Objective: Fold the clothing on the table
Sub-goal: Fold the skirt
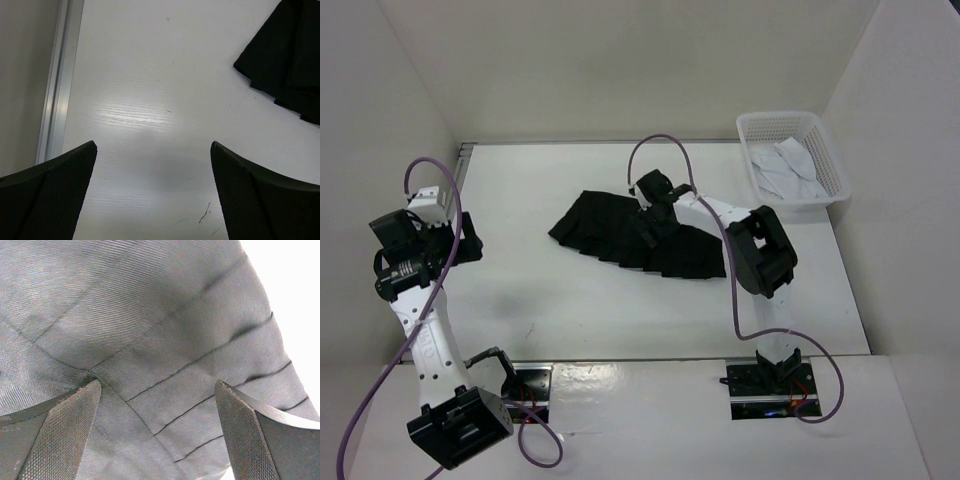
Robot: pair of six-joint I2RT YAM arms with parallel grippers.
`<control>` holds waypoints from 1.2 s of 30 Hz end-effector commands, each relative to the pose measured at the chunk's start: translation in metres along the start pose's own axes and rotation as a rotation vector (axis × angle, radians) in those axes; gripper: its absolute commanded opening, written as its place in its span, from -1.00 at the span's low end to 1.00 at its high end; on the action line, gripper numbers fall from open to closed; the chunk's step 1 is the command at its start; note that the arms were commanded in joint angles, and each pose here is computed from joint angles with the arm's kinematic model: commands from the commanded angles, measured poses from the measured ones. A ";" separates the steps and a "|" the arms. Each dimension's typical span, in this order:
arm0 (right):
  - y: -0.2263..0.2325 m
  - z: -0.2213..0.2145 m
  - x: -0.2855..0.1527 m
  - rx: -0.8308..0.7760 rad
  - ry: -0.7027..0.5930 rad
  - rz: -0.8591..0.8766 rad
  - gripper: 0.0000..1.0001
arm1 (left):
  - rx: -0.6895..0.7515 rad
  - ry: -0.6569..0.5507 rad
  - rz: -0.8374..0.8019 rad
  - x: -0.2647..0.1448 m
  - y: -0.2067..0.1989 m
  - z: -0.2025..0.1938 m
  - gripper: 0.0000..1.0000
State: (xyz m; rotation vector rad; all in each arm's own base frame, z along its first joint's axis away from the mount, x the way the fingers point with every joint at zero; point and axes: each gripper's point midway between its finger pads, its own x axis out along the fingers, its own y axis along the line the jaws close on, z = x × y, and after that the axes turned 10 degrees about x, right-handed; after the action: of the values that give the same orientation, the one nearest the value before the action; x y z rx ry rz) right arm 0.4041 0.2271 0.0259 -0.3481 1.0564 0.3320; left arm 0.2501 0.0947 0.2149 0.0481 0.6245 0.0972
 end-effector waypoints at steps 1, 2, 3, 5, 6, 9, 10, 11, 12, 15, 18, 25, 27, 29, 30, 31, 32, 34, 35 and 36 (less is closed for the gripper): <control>-0.024 -0.055 0.019 -0.359 0.171 -0.071 0.97 | 0.015 -0.039 -0.011 -0.003 -0.002 0.007 1.00; -0.025 -0.052 0.016 -0.371 0.161 -0.071 0.97 | 0.015 -0.039 -0.011 -0.003 -0.002 0.007 1.00; -0.027 -0.042 0.012 -0.367 0.134 -0.089 0.97 | 0.015 -0.042 -0.020 -0.003 -0.003 0.007 1.00; -0.028 -0.019 -0.005 -0.341 0.072 -0.095 0.97 | 0.024 -0.043 -0.020 -0.003 -0.003 0.007 1.00; -0.025 0.003 -0.021 -0.312 0.031 -0.080 0.97 | 0.024 -0.043 -0.020 -0.003 -0.003 0.007 1.00; -0.006 0.052 -0.076 -0.209 -0.087 0.039 0.97 | 0.043 -0.050 -0.061 -0.003 -0.010 0.008 1.00; 0.005 0.060 -0.089 -0.191 -0.110 0.109 0.97 | 0.064 -0.060 -0.092 -0.003 -0.016 0.009 1.00; 0.009 0.079 -0.114 -0.159 -0.171 0.143 0.97 | 0.083 -0.068 -0.163 -0.001 -0.029 0.010 1.00; 0.012 0.078 -0.124 -0.145 -0.164 0.167 0.97 | 0.115 -0.060 -0.219 0.002 -0.039 0.008 1.00; 0.005 0.085 -0.147 -0.091 -0.188 0.241 0.97 | 0.178 -0.007 -0.418 0.020 -0.078 0.013 1.00; -0.028 0.072 -0.149 -0.005 -0.169 0.268 0.97 | 0.242 0.164 -0.657 0.060 -0.127 0.002 1.00; -0.072 -0.009 -0.137 0.130 -0.026 0.255 0.97 | 0.488 0.144 -0.818 0.118 -0.208 0.039 1.00; -0.069 -0.028 -0.140 0.143 0.001 0.258 0.97 | 0.514 0.152 -0.812 0.140 -0.218 0.039 1.00; -0.066 -0.043 -0.139 0.145 0.027 0.260 0.97 | 0.525 0.132 -0.811 0.156 -0.229 0.046 1.00; -0.065 -0.046 -0.140 0.145 0.030 0.261 0.97 | 0.524 0.135 -0.812 0.161 -0.230 0.047 1.00; -0.066 -0.048 -0.142 0.134 0.028 0.261 0.97 | 0.534 0.125 -0.819 0.165 -0.237 0.049 1.00; -0.067 -0.056 -0.139 0.144 0.047 0.259 0.97 | 0.545 0.136 -0.804 0.177 -0.239 0.047 1.00; -0.068 -0.060 -0.138 0.144 0.054 0.250 0.97 | 0.558 0.146 -0.786 0.189 -0.237 0.045 1.00; -0.068 -0.063 -0.140 0.144 0.054 0.250 0.97 | 0.563 0.172 -0.794 0.197 -0.238 0.034 1.00; -0.071 -0.063 -0.140 0.154 0.054 0.246 0.97 | 0.571 0.169 -0.771 0.204 -0.236 0.036 1.00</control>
State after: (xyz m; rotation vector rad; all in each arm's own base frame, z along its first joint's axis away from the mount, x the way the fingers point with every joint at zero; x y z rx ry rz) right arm 0.3237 0.1257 0.1124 -0.1018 1.2257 0.4609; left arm 0.4353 -0.1238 0.1188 0.2860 0.8053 -0.8478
